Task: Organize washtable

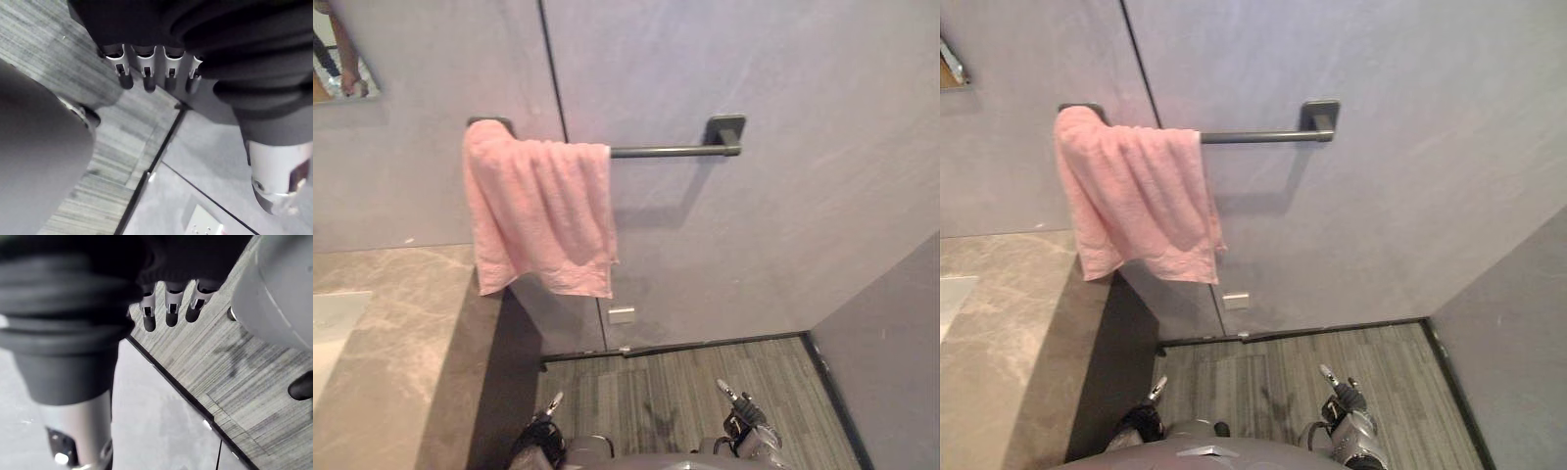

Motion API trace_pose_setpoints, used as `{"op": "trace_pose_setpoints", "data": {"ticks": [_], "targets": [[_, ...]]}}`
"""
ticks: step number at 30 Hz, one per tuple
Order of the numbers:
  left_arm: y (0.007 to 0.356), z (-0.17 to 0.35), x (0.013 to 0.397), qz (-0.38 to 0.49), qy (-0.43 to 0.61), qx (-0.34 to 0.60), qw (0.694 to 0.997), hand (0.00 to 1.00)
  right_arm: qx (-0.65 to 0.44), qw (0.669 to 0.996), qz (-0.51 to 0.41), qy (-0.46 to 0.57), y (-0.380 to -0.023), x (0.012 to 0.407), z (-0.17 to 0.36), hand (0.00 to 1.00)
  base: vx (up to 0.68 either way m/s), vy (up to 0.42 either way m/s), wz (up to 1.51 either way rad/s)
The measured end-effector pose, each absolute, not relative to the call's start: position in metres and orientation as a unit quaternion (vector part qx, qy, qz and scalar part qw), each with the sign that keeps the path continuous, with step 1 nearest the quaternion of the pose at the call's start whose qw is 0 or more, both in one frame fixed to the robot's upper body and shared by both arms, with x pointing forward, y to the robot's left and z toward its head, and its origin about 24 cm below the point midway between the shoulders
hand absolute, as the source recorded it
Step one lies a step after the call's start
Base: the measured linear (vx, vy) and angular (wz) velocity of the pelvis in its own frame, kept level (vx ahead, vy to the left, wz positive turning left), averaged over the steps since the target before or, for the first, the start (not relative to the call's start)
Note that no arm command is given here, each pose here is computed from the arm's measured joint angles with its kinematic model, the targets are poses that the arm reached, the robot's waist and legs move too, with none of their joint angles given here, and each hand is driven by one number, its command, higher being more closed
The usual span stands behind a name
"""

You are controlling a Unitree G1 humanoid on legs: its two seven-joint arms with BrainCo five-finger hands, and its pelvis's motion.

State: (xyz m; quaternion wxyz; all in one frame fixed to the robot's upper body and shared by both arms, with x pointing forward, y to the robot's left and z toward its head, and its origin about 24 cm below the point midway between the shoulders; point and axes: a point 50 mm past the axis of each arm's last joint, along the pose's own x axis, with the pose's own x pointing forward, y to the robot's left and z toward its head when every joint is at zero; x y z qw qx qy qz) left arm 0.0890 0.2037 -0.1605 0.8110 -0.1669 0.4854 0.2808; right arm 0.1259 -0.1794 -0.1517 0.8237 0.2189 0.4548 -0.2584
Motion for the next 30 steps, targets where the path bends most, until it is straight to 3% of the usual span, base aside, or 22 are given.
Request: {"op": "trace_pose_setpoints", "data": {"ticks": [6,9,12,18,30], "targets": [[0.190,-0.154,0.090,0.270,0.454,-0.173,0.831,0.00,0.154,0.907,-0.186,0.345,-0.180,0.168,-0.112,0.00,0.02,-0.218,0.20],[0.185,-0.138,0.102,0.245,0.405,-0.164,0.866,0.00,0.151,0.951,-0.158,0.220,-0.176,0.191,-0.067,0.00,0.10,-0.100,0.26],[0.176,-0.110,0.126,0.204,0.325,-0.157,0.910,0.00,0.151,0.973,-0.124,0.122,-0.168,0.209,-0.029,0.00,0.11,-0.007,0.16],[0.177,-0.036,0.168,0.167,0.130,-0.162,0.964,0.00,0.157,0.987,-0.021,0.014,-0.137,0.225,0.020,0.00,0.09,0.028,0.11],[0.206,0.031,0.170,0.219,-0.034,-0.147,0.964,0.00,0.192,0.971,0.106,-0.091,-0.097,0.259,0.075,0.00,0.01,0.006,0.11]]}}
